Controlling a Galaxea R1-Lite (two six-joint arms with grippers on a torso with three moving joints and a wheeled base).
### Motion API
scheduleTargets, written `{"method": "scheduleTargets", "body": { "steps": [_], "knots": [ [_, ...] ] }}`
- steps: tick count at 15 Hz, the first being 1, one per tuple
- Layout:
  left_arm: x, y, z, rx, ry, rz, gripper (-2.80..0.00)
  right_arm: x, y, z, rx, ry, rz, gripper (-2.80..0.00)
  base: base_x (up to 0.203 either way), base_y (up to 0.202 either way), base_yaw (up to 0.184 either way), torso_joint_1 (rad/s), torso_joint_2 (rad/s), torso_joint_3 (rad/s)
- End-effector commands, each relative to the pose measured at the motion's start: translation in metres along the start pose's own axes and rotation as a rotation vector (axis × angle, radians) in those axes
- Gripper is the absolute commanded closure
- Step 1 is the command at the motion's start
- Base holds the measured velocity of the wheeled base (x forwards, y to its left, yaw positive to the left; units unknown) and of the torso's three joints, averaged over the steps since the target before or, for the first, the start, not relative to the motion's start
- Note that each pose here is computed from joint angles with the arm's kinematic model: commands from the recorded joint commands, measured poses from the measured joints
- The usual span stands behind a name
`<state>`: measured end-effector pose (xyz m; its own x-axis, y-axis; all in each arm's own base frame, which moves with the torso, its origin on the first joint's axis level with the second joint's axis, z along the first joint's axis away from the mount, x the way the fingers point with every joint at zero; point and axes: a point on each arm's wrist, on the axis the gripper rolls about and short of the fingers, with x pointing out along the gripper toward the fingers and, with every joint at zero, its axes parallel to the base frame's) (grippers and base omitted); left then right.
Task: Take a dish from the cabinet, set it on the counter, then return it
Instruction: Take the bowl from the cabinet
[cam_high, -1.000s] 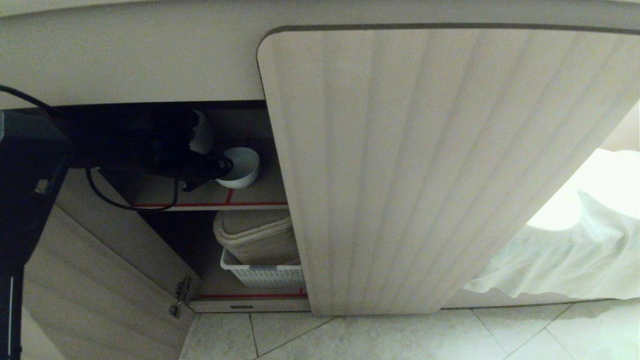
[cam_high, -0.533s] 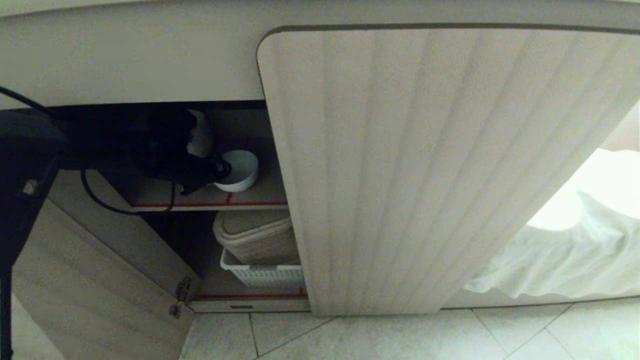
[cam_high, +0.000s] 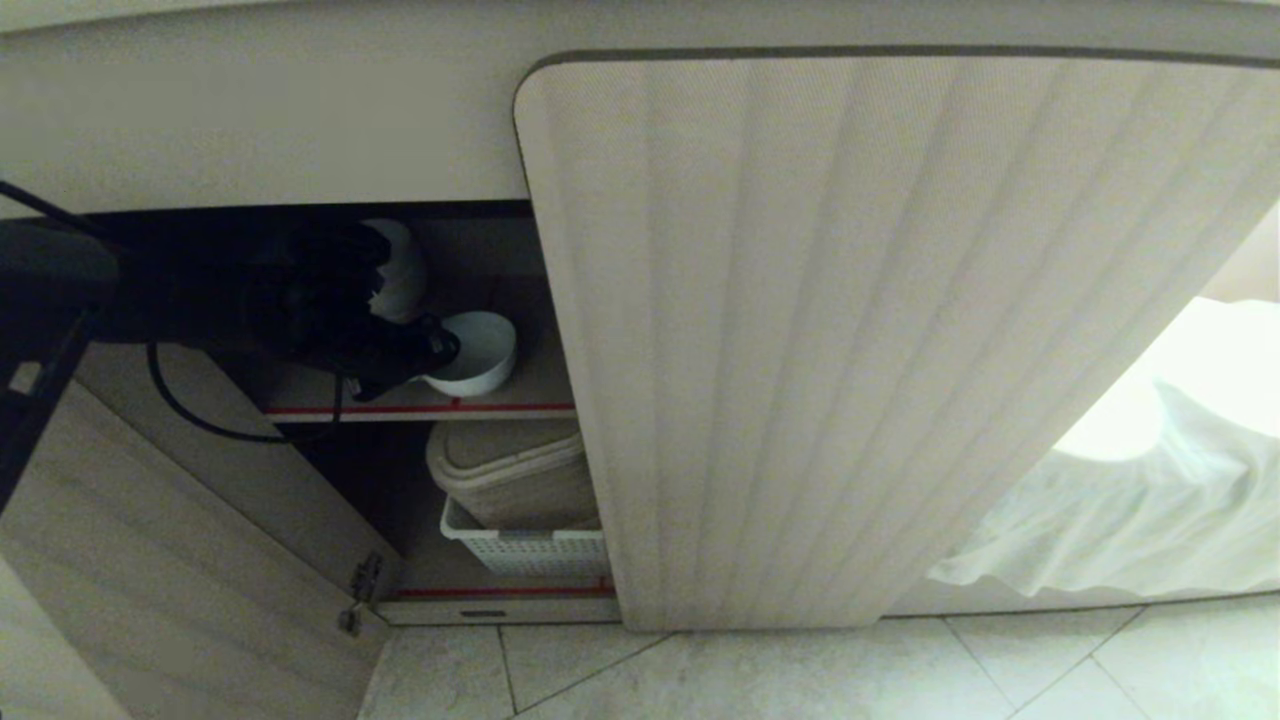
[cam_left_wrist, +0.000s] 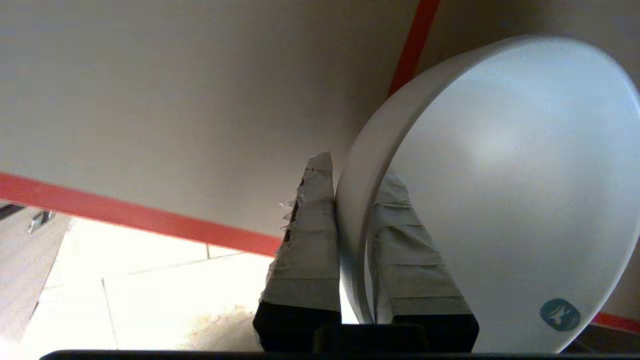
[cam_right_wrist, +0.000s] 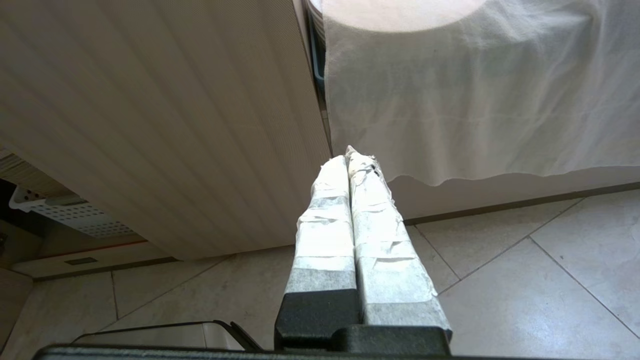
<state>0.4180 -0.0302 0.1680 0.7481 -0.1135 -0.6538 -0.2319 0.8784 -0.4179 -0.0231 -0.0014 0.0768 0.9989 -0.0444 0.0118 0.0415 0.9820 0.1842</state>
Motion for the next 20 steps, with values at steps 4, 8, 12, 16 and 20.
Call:
{"method": "scheduleTargets", "body": {
  "steps": [4, 8, 12, 16, 20],
  "knots": [
    [-0.005, 0.001, -0.004, -0.001, -0.018, 0.032, 0.00, 0.000, 0.000, 0.000, 0.001, 0.001, 0.000, 0.00, 0.000, 0.000, 0.000, 0.000, 0.00, 0.000],
    [-0.003, 0.003, -0.010, 0.003, -0.091, 0.010, 0.00, 0.000, 0.000, 0.000, 0.001, 0.001, 0.000, 0.00, 0.000, 0.000, 0.000, 0.000, 0.00, 0.000],
    [-0.004, 0.007, -0.015, 0.008, -0.143, -0.013, 0.00, 0.000, 0.000, 0.000, 0.001, 0.001, 0.000, 0.00, 0.000, 0.000, 0.000, 0.000, 0.00, 0.000],
    [-0.007, 0.008, -0.018, 0.010, -0.155, -0.014, 0.00, 0.000, 0.000, 0.000, 0.001, 0.001, 0.000, 0.00, 0.000, 0.000, 0.000, 0.000, 0.00, 0.000],
    [-0.013, 0.006, -0.016, 0.015, -0.167, -0.019, 0.00, 0.000, 0.000, 0.000, 0.001, 0.001, 0.000, 0.00, 0.000, 0.000, 0.000, 0.000, 0.00, 0.000]
  ]
}}
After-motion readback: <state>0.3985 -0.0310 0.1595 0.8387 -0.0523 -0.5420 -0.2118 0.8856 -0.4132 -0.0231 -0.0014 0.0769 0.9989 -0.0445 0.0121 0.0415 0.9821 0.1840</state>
